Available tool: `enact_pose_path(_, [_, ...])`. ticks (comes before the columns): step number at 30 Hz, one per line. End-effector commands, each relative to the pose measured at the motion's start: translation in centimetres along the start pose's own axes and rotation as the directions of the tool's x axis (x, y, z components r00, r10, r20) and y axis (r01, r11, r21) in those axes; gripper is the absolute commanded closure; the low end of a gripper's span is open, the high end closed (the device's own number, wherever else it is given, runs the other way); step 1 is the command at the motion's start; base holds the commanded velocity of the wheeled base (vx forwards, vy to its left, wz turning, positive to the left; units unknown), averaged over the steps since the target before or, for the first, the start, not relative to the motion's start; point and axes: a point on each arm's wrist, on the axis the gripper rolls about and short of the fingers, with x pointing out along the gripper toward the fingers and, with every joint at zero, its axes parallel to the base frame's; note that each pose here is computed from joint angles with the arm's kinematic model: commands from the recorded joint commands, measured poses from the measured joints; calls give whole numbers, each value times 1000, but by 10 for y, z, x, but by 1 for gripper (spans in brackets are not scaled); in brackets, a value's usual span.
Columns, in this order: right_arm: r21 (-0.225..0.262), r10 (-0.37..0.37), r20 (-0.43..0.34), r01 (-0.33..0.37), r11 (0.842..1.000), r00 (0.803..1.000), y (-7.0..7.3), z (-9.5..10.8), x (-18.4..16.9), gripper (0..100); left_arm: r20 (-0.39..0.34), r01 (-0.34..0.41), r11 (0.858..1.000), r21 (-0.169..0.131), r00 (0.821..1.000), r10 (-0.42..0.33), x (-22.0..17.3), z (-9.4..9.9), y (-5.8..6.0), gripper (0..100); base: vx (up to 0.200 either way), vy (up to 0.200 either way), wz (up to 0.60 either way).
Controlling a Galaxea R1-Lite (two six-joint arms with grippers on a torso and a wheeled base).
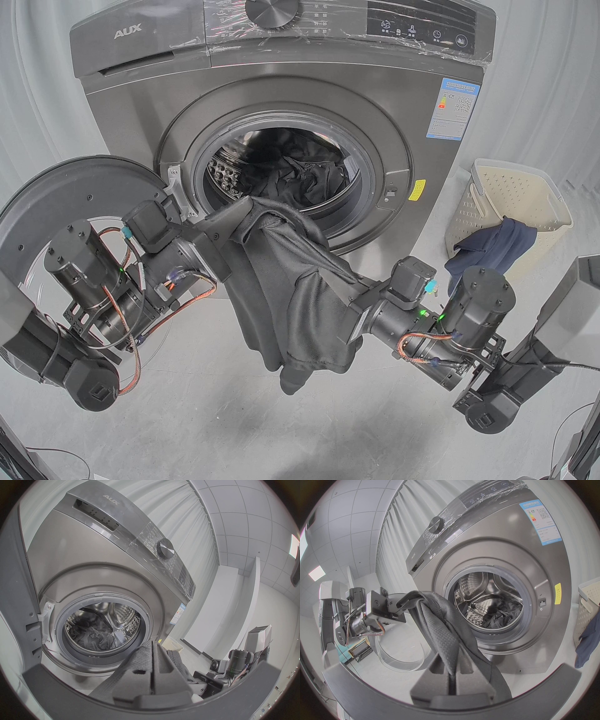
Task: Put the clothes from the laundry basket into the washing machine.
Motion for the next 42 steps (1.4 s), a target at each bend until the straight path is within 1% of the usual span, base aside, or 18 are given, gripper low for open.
enact_pose_path(1, [-2, -5, 34, 5, 1000, 999, -1, 11, -1, 100, -4, 1, 1000, -2, 1000, -1, 0, -1, -1, 100, 0, 0, 0])
enact_pose_path(3, [-2, -5, 39, 5, 1000, 999, -2, 12, -1, 100, -1, 2, 1000, -1, 1000, -2, 0, 0, -1, 100, 0, 0, 0])
enact_pose_path(5, [-4, -16, 40, 16, 1000, 999, -6, 13, -1, 100, 2, 2, 1000, -2, 1000, -2, 0, 1, -1, 100, 0, 0, 0])
enact_pose_path(8, [-5, -21, 43, 22, 1000, 999, -8, 13, -1, 100, 3, -2, 1000, -1, 1000, 2, 0, 1, 0, 100, 0, 0, 0])
enact_pose_path(9, [-6, -27, 48, 27, 1000, 998, -9, 16, -3, 100, 4, -5, 1000, 0, 1000, 5, 0, 1, 1, 100, 0, 0, 0])
enact_pose_path(13, [-6, -25, 48, 25, 1000, 999, -8, 18, -5, 100, 6, -1, 1000, 1, 1000, 1, 0, 2, 0, 100, 0, 0, 0])
enact_pose_path(14, [-4, -15, 46, 15, 1000, 999, -5, 17, -5, 100, 5, -2, 1000, 0, 1000, 2, 0, 1, 0, 100, 0, 0, 0])
enact_pose_path(17, [-1, -7, 40, 7, 1000, 999, -2, 16, -6, 100, 8, -2, 1000, 1, 1000, 2, 0, 2, 1, 100, 0, 0, 0])
enact_pose_path(19, [1, 2, 19, -2, 1000, 1000, 1, 11, -8, 100, 8, -2, 1000, 1, 1000, 2, 0, 2, 1, 100, 0, 0, 0])
enact_pose_path(22, [7, 22, -49, -21, 1000, 999, 9, -3, -18, 100, 11, -1, 1000, 1, 1000, 1, 0, 3, 0, 100, 0, 0, 0])
enact_pose_path(24, [9, 35, -104, -35, 999, 994, 14, -17, -23, 100, 13, 1, 1000, 1, 1000, -1, 0, 4, 0, 100, 0, 0, 0])
enact_pose_path(26, [11, 40, -136, -39, 999, 990, 16, -26, -24, 100, 16, 2, 1000, -1, 1000, -2, 0, 5, -1, 100, 0, 0, 0])
enact_pose_path(27, [12, 45, -143, -44, 999, 989, 18, -30, -23, 0, 18, 3, 1000, -8, 1000, -2, 0, 5, -1, 100, 0, 0, 0])
enact_pose_path(30, [14, 51, -156, -49, 999, 986, 19, -36, -21, 0, 17, 6, 1000, -19, 1000, -5, 0, 5, -2, 100, 0, 0, 0])
enact_pose_path(34, [15, 57, -191, -55, 998, 980, 21, -47, -21, 0, 18, 8, 1000, -19, 1000, -7, 0, 5, -2, 100, 0, 0, 0])
enact_pose_path(36, [14, 55, -191, -53, 998, 980, 20, -48, -20, 0, 17, 9, 1000, -20, 1000, -9, 0, 5, -2, 100, 0, 0, 0])
enact_pose_path(38, [14, 54, -187, -52, 999, 981, 20, -48, -18, 0, 19, 9, 1000, -19, 1000, -9, 0, 5, -3, 100, 0, 0, 0])
enact_pose_path(42, [10, 44, -139, -43, 999, 989, 16, -46, -1, 0, 18, 8, 1000, -21, 1000, -7, 0, 5, -2, 100, 0, 0, 0])
